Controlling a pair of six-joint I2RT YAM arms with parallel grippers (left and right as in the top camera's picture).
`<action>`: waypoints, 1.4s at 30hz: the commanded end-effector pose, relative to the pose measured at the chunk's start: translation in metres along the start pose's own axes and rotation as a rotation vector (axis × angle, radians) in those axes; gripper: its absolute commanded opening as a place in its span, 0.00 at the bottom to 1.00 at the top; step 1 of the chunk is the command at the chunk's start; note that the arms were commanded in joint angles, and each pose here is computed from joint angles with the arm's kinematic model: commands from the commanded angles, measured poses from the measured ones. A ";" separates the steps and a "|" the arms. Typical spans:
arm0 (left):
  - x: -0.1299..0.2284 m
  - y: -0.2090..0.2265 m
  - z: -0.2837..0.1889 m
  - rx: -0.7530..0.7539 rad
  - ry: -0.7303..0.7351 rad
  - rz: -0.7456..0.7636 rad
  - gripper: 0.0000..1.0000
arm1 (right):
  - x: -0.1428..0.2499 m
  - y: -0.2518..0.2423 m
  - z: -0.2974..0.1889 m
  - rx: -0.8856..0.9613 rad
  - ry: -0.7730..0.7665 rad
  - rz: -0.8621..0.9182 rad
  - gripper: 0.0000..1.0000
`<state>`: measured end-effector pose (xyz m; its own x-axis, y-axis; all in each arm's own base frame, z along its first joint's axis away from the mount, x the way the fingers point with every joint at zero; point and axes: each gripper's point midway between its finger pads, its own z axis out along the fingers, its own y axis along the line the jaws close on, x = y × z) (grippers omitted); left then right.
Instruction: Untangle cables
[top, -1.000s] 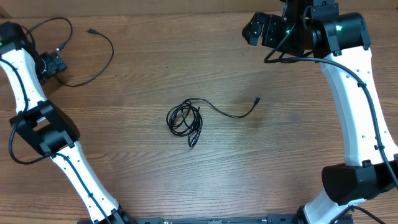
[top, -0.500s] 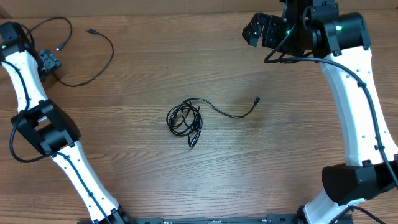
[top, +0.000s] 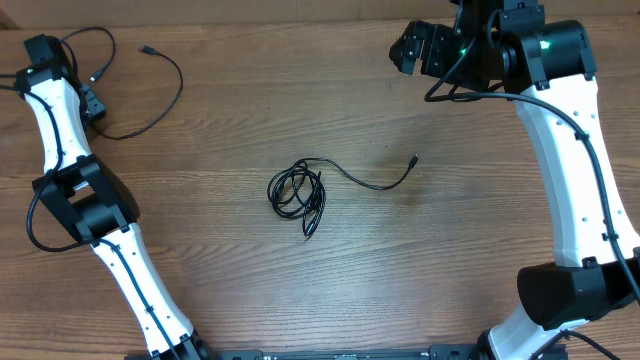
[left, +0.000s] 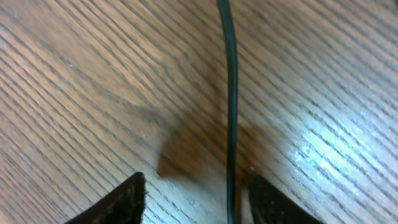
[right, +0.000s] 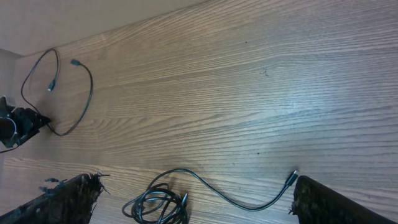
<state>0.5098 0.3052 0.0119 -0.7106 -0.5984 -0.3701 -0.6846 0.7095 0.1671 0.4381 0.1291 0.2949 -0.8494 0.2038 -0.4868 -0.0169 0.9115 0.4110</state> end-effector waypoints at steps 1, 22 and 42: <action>0.020 0.010 0.025 -0.013 0.078 0.011 0.50 | -0.001 0.004 -0.005 -0.012 -0.012 -0.011 1.00; -0.064 -0.018 -0.064 0.480 -0.209 0.140 0.04 | -0.002 0.005 -0.005 -0.014 -0.015 -0.012 1.00; -0.146 -0.075 -0.176 0.512 -0.660 0.214 0.04 | 0.001 0.004 -0.005 -0.009 -0.004 -0.009 1.00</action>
<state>0.6506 0.2242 0.2435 -0.4240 -0.1906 -0.8854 -0.1025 0.9814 -0.1622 0.4384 0.1289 0.2951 -0.8487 0.2043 -0.4879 -0.0168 0.9115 0.4109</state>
